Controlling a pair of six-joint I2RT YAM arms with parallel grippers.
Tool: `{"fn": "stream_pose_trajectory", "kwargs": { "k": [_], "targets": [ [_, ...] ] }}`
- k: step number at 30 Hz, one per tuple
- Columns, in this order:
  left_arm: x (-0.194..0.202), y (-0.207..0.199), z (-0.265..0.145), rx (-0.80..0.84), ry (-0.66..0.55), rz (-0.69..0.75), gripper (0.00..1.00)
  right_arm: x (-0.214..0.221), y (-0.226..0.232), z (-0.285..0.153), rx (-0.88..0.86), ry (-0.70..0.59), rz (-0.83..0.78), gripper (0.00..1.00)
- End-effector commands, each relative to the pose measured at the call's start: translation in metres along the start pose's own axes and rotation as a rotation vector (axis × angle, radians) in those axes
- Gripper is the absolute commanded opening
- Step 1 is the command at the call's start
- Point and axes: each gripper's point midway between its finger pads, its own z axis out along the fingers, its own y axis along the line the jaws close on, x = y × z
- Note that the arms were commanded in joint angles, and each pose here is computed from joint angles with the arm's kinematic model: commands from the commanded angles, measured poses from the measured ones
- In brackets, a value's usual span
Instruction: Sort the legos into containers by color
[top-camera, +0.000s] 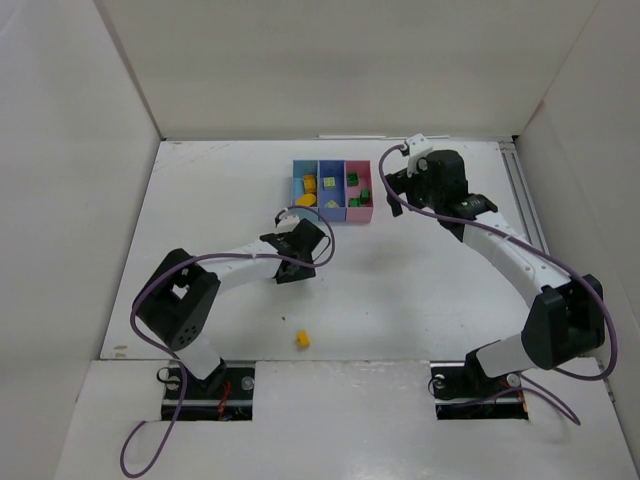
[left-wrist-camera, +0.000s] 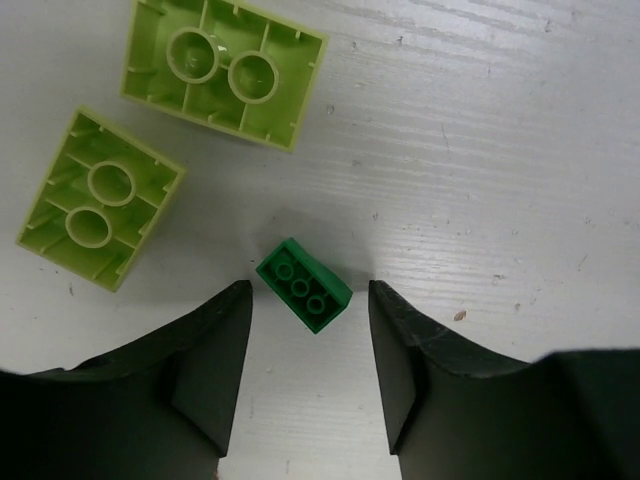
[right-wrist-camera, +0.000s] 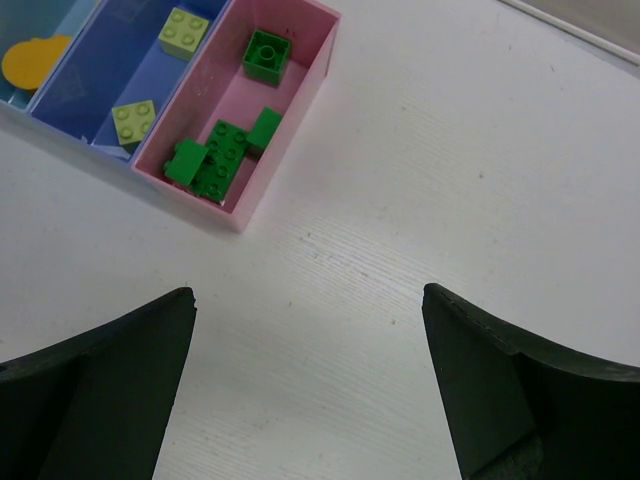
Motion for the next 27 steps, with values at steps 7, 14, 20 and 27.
{"fn": "stream_pose_trajectory", "kwargs": {
  "k": [7,14,20,27],
  "targets": [
    [0.000,0.005,0.001,-0.042,0.006,-0.010,0.25,-0.002,-0.008,0.000,0.025,-0.018,0.022,1.00],
    [-0.022,-0.012,-0.012,0.008,-0.037,-0.014,0.17,-0.007,-0.009,-0.009,0.028,-0.040,0.022,1.00],
    [-0.053,-0.032,-0.035,0.084,-0.111,0.007,0.09,-0.012,-0.010,-0.017,0.031,-0.062,0.021,1.00],
    [-0.140,-0.077,-0.079,0.304,-0.306,0.034,0.09,-0.003,-0.036,-0.028,0.100,-0.063,0.119,1.00]
  ]
}}
